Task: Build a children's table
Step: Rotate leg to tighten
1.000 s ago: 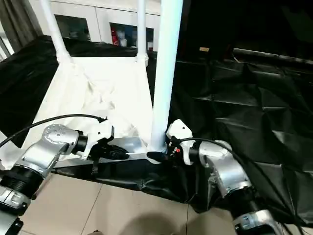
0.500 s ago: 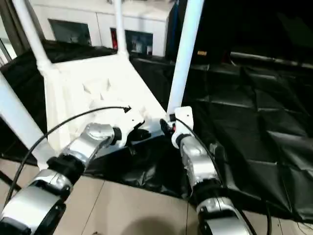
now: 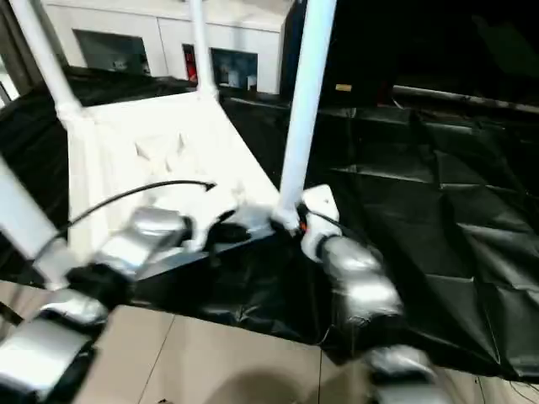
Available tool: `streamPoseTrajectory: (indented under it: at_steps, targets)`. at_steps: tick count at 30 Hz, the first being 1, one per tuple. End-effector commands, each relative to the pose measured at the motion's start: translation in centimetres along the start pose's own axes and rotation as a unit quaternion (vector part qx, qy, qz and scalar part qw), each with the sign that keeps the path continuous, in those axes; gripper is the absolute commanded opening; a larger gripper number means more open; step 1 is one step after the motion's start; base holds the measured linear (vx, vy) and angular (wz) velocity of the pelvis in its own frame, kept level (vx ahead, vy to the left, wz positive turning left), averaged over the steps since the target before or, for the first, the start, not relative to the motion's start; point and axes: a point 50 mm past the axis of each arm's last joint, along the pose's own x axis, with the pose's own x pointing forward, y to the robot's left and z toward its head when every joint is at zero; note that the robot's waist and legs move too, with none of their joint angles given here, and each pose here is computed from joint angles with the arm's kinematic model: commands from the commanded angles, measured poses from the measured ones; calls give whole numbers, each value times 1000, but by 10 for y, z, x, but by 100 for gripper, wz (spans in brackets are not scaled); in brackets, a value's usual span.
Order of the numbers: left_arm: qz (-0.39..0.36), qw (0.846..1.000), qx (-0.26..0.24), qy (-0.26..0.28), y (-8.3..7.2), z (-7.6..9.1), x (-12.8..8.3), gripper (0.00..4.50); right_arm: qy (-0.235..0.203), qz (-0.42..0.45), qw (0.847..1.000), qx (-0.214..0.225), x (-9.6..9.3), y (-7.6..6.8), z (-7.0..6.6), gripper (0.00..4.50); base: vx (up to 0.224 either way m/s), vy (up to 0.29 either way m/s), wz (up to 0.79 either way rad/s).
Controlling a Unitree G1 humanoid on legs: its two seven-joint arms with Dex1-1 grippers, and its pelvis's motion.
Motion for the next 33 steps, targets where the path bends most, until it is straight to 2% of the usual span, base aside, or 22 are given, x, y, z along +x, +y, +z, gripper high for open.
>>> streamPoseTrajectory:
  at_steps: [1, 6, 11, 15, 22, 25, 27, 29, 31, 33]
  targets:
    - [-72, 997, 15, 14, -14, -6, 0, 0, -10, 105, 994, -28, 0, 17, 13, 387, 0, 0, 0]
    - [-144, 989, 23, 10, -23, -9, -22, 0, 27, 154, 986, -52, -15, 12, 11, 387, 0, 0, 0]
    - [-150, 988, 30, 23, -25, -12, -27, 0, 41, 177, 982, -59, -15, 15, 12, 387, 0, 0, 0]
    - [-140, 990, 27, 21, -24, -11, -30, 0, 44, 188, 980, -56, -13, 18, 12, 335, 0, 0, 0]
    - [-132, 991, 22, 26, -25, -15, -32, 0, 43, 197, 978, -55, -11, 22, 12, 283, 0, 0, 0]
    - [-129, 991, 18, 25, -25, -16, -32, 0, 39, 193, 979, -51, -10, 21, 12, 277, 0, 0, 0]
    - [-124, 992, 15, 22, -25, -16, -31, 0, 35, 184, 981, -43, -8, 20, 11, 274, 0, 0, 0]
    - [-104, 994, 5, 13, -23, -15, -27, 0, 19, 130, 991, -26, -2, 16, 8, 274, 0, 0, 0]
    - [-72, 997, -3, 13, -19, -14, -20, 0, -2, 58, 998, 8, 4, 10, 6, 272, 0, 0, 0]
    - [-37, 999, -10, 14, -14, -13, -12, 0, -16, 7, 999, 39, 10, 8, 5, 272, 0, 0, 0]
